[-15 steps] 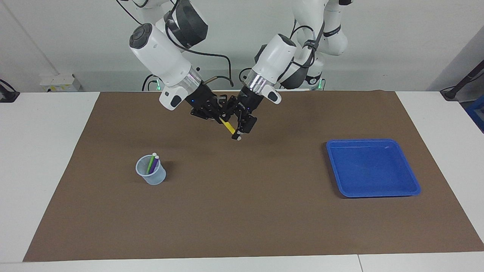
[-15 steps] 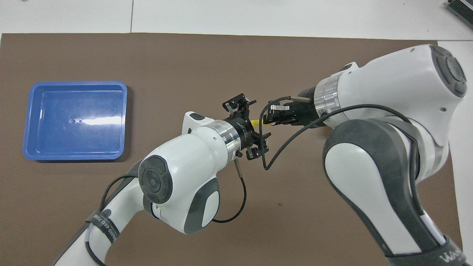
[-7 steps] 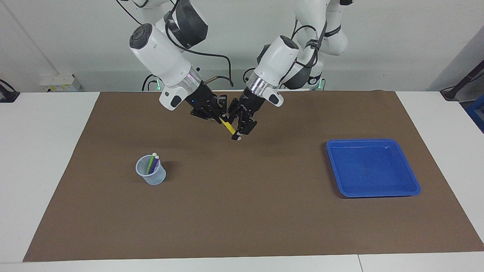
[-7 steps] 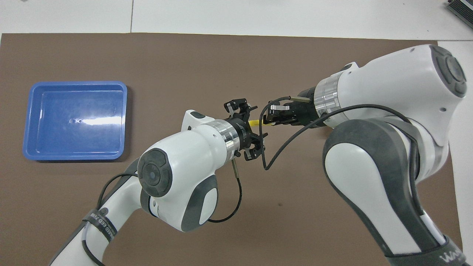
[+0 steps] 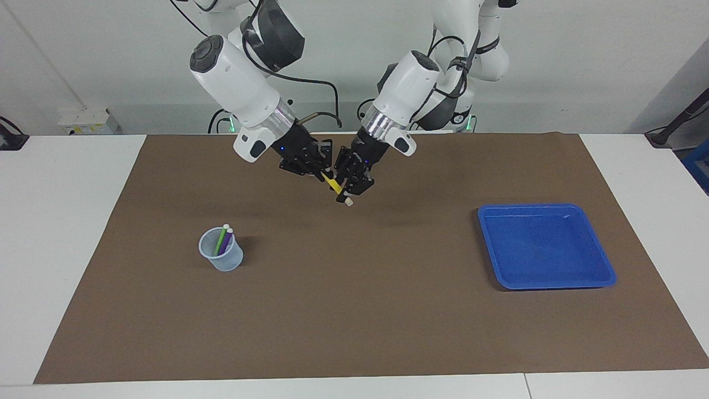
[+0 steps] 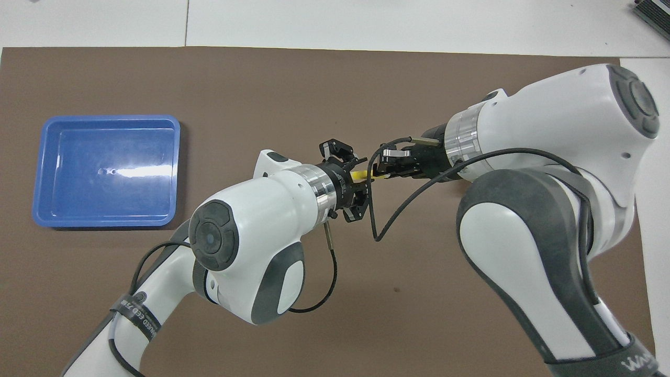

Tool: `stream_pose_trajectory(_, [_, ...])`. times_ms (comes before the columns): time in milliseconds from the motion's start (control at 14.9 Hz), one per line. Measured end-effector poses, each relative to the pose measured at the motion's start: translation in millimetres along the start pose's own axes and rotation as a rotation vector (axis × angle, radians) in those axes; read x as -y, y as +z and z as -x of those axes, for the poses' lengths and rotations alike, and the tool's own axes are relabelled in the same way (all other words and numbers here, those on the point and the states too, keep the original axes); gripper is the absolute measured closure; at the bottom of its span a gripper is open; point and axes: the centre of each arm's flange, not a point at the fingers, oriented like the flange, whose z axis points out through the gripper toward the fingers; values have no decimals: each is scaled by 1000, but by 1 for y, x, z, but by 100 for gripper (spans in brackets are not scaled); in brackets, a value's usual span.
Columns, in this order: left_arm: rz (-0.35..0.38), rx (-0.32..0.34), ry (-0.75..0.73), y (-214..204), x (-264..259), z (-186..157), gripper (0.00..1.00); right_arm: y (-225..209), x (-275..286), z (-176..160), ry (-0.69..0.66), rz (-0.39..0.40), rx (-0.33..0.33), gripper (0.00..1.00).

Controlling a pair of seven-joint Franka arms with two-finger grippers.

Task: Right arm passes pens to left for tray arrangement
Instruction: 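Close the left gripper on the yellow pen held by the right gripper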

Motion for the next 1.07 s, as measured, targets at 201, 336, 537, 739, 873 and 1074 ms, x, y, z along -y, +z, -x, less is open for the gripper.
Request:
stream_pose_trajectory(201, [-32,-12,26,-6,2,5,82,-1,0,-1,-1,-2,-8,81])
stream_pose_trajectory(336, [-37,-15,27,-8,1,5,82,-2,1,0,-3,-3,-9,81])
stream_pose_trajectory(537, [-39,-16,28,-8,1,5,82,-2,1,0,-3,-3,-9,81])
stream_pose_trajectory(739, [-38,-17,34,-9,1,6,82,-2,1,0,-3,-4,-9,81])
stream_pose_trajectory(873, [-42,-19,64,-10,-1,6,82,-2,2,1,-11,-4,-8,81])
stream_pose_trajectory(1074, [-70,-36,145,-16,-11,2,82,-1,4,0,-19,-15,-8,79])
